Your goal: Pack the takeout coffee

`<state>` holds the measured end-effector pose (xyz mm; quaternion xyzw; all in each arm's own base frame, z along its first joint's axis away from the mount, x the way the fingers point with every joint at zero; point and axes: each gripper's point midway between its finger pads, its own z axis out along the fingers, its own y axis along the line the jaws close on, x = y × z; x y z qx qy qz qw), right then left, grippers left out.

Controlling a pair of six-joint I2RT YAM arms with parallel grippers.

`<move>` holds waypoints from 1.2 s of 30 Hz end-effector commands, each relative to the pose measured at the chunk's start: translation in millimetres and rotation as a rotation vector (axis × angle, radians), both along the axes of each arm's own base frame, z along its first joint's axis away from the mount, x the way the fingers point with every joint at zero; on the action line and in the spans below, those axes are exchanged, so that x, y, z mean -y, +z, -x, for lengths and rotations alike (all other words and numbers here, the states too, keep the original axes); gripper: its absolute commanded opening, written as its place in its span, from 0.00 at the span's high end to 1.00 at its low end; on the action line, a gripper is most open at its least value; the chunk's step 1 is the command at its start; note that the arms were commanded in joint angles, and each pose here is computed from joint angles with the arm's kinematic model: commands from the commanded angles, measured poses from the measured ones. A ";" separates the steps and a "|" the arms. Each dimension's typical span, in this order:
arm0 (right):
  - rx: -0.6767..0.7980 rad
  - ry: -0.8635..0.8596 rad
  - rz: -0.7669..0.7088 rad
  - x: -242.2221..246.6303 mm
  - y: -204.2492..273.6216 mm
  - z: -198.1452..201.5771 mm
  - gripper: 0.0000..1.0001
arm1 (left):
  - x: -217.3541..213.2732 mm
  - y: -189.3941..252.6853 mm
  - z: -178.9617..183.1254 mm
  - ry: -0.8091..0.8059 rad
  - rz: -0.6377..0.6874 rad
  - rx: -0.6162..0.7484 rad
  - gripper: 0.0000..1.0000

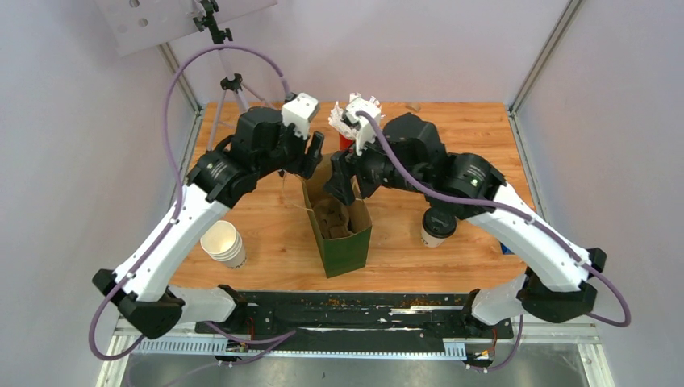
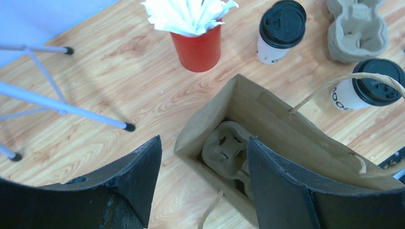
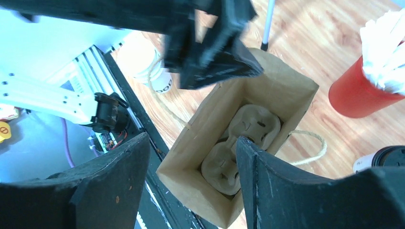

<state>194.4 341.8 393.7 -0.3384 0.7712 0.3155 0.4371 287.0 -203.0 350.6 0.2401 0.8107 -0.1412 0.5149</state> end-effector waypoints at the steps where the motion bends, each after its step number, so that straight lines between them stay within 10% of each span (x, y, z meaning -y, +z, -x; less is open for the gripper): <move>1: 0.128 0.055 -0.168 6.7 48.3 12.6 0.33 | 26.7 0.6 -15.6 -0.158 -0.068 0.034 0.27; 21: 0.228 -0.108 -0.126 70.8 55.8 10.1 0.28 | 49.3 -85.8 -38.1 -0.342 -0.234 -0.162 0.58; 25: 0.224 -0.124 -0.116 71.7 52.5 7.5 0.28 | 44.2 -75.9 -39.7 -0.312 -0.235 -0.132 0.34; 36: 0.227 -0.123 -0.087 69.6 51.3 3.7 0.27 | 37.3 -70.3 -42.2 -0.408 -0.181 -0.162 0.27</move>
